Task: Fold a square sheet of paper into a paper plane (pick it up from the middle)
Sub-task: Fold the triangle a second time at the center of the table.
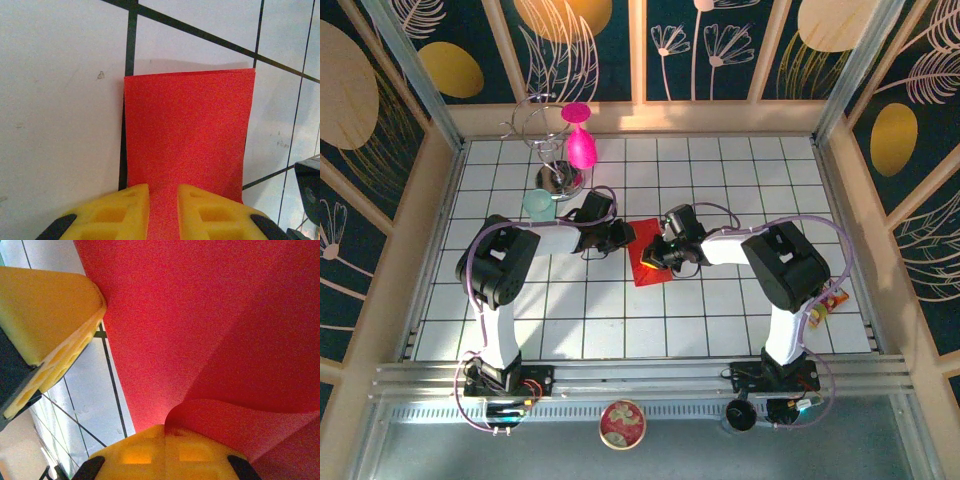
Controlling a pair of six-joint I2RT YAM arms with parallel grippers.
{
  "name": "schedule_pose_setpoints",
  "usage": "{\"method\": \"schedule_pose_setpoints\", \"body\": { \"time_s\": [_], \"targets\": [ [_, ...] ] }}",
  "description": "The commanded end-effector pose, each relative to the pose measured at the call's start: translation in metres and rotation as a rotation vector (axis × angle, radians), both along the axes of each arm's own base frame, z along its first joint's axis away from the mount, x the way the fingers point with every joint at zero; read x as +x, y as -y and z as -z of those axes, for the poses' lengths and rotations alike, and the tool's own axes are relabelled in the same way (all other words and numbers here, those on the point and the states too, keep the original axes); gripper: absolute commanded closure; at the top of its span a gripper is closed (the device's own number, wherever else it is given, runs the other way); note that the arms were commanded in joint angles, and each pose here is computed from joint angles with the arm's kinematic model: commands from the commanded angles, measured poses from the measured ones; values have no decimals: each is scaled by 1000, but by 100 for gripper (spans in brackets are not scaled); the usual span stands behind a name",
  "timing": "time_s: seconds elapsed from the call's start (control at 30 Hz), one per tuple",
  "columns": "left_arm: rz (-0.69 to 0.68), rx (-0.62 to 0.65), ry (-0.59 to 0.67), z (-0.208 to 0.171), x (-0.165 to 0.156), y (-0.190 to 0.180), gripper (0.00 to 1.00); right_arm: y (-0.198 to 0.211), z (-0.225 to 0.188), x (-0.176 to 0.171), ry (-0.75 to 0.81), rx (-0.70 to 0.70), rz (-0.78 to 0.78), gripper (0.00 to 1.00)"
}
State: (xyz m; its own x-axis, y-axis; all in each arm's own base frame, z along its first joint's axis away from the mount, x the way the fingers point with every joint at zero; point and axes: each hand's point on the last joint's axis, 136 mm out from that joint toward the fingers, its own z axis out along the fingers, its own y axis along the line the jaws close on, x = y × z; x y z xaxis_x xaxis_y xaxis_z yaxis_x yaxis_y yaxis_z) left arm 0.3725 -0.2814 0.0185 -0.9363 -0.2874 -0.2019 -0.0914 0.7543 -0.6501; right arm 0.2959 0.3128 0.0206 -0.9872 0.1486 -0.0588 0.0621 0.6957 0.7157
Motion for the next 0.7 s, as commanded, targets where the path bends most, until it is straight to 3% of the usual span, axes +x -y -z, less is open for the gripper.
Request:
{"method": "schedule_pose_setpoints", "body": {
  "time_s": [0.0, 0.27, 0.43, 0.67],
  "targets": [
    [3, 50, -43, 14, -11, -7, 77, 0, 9, 0, -8, -39, 4, 98],
    [-19, 40, 37, -24, 3, -6, 74, -1, 10, -1, -18, -35, 4, 86],
    [-111, 62, 106, -51, 11, -24, 69, -2, 6, 1, -12, -20, 12, 73],
    [-203, 35, 139, -71, 1, -48, 56, -5, 1, 2, -6, 2, 13, 65]
  ]
}}
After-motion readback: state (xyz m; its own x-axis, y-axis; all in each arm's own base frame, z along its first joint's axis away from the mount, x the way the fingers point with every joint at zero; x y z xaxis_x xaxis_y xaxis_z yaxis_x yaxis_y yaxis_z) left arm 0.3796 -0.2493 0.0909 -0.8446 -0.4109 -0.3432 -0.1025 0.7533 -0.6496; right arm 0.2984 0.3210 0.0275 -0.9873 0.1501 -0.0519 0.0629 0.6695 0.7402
